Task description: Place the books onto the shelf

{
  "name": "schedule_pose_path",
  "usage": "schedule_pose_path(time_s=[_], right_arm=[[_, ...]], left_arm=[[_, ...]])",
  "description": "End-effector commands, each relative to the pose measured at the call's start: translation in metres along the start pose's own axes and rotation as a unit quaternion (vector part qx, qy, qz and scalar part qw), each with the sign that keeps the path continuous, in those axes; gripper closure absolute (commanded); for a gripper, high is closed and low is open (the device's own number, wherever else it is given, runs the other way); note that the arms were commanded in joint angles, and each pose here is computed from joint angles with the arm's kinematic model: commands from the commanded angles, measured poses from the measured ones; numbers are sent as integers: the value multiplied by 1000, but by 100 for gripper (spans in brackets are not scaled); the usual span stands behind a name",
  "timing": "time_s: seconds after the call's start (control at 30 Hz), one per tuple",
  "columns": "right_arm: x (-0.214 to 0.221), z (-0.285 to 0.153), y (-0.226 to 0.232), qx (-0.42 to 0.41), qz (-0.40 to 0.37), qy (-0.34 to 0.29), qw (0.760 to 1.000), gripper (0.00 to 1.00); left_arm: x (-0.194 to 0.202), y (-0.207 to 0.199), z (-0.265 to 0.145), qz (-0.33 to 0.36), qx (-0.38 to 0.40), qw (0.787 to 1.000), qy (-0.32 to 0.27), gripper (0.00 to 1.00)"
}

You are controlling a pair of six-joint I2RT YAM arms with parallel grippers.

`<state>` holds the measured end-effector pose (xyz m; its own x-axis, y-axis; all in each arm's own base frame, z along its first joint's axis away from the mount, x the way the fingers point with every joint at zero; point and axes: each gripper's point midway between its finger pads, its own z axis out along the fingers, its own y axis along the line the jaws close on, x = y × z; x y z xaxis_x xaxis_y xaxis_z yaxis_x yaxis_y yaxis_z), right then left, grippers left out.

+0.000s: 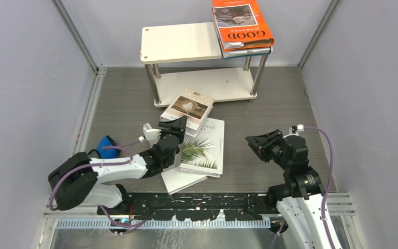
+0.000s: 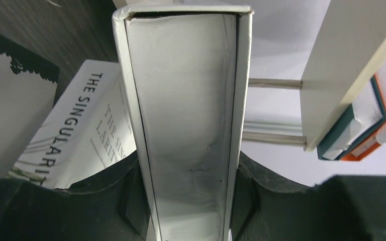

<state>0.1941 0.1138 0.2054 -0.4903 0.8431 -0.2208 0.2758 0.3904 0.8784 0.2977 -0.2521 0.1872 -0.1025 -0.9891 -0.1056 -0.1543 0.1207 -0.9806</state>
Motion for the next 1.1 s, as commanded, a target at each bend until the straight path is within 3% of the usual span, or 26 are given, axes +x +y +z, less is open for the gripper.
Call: schedule_pose_path(time_s=[0.0, 0.37, 1.07], right_arm=[[-4, -6, 19, -20, -31, -2, 999, 62], [-3, 2, 19, -8, -52, 12, 999, 62], [-18, 18, 23, 8, -70, -8, 998, 62]], left_arm=[[-9, -33, 18, -71, 61, 995, -40, 50], [3, -38, 66, -132, 124, 982, -56, 50], [-13, -24, 108, -130, 134, 978, -97, 48]])
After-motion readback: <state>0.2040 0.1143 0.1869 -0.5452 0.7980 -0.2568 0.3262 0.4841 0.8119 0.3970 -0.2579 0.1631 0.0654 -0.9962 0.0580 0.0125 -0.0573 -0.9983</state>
